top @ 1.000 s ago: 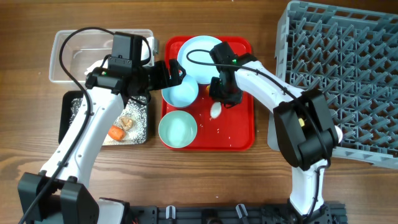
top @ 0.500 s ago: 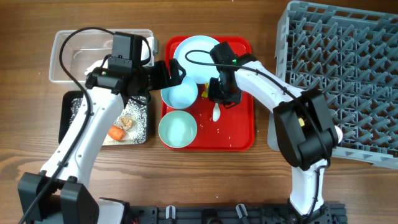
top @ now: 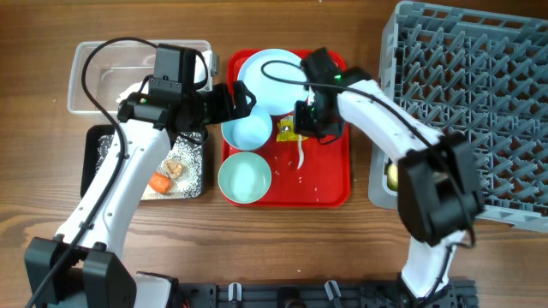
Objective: Sort waste into correct bins and load items into the dishwasher rack
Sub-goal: 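Grasp the white spoon with the right gripper and lift it, then carry the white spoon with the right gripper and drop it in the rack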
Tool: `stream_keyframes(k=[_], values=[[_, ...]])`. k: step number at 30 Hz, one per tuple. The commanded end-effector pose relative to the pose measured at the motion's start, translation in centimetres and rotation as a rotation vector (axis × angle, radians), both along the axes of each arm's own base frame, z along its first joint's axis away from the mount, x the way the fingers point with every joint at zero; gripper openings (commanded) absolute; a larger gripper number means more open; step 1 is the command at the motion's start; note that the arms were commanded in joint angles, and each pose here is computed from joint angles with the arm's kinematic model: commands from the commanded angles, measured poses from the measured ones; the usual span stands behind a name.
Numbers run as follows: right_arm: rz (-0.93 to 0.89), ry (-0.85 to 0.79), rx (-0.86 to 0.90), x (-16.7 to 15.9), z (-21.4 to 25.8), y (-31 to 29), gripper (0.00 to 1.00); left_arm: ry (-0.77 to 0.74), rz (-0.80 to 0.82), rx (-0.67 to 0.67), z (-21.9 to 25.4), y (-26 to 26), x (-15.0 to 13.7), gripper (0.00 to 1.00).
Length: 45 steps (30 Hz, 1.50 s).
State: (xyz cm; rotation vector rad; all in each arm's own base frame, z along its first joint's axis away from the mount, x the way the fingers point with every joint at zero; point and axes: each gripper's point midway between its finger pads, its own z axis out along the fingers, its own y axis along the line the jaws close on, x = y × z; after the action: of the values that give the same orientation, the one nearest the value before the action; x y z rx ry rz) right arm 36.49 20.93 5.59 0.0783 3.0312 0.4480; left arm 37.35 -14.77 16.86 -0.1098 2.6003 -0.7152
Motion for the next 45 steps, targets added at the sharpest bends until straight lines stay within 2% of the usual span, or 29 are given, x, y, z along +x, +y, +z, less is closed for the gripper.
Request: stream_keyframes(k=[1,4,7,8,9,11,13,16,24,25,29,34,37,39,45], values=[[0.031,-0.103,0.051,0.2,4.5,0.2,0.04,-0.011,-0.007,0.007,0.2,0.0,0.0,1.00],[0.028,-0.157,0.048,0.5,6.2,-0.5,0.04,-0.011,-0.007,0.007,0.2,0.0,0.0,1.00],[0.037,-0.149,0.024,0.6,5.5,-0.7,0.06,-0.011,-0.007,0.007,0.2,0.0,0.0,1.00],[0.039,-0.131,0.018,0.4,4.8,-0.6,0.17,-0.011,-0.007,0.007,0.2,0.0,0.0,1.00],[0.046,-0.105,0.007,0.0,3.7,-0.5,0.36,-0.011,-0.007,0.007,0.2,0.0,0.0,1.00],[0.061,-0.050,-0.010,-0.7,1.9,0.0,0.48,-0.011,-0.007,0.007,0.2,0.0,0.0,1.00],[0.055,0.011,-0.018,-1.6,-0.1,1.0,0.51,-0.011,-0.007,0.007,0.2,0.0,0.0,1.00],[0.029,0.065,-0.040,-2.2,-2.7,2.1,0.50,-0.011,-0.007,0.007,0.2,0.0,0.0,1.00],[-0.029,0.119,-0.146,-2.6,-7.8,1.9,0.37,-0.011,-0.007,0.007,0.2,0.0,0.0,1.00],[-0.030,0.122,-0.147,-2.6,-8.0,1.9,0.34,-0.011,-0.007,0.007,0.2,0.0,0.0,1.00],[-0.052,0.126,-0.146,-2.6,-8.1,1.9,0.04,-0.011,-0.007,0.007,0.2,0.0,0.0,1.00],[-0.046,0.125,-0.132,-2.5,-8.1,2.2,0.04,-0.011,-0.007,0.007,0.2,0.0,0.0,1.00],[-0.015,0.098,-0.113,-1.8,-6.9,2.6,0.04,-0.011,-0.007,0.007,0.2,0.0,0.0,1.00],[0.000,0.049,-0.090,-1.0,-4.6,2.2,0.04,-0.011,-0.007,0.007,0.2,0.0,0.0,1.00],[-0.005,-0.168,0.000,0.7,6.3,-0.6,0.04,-0.011,-0.007,0.007,0.2,0.0,0.0,1.00]])
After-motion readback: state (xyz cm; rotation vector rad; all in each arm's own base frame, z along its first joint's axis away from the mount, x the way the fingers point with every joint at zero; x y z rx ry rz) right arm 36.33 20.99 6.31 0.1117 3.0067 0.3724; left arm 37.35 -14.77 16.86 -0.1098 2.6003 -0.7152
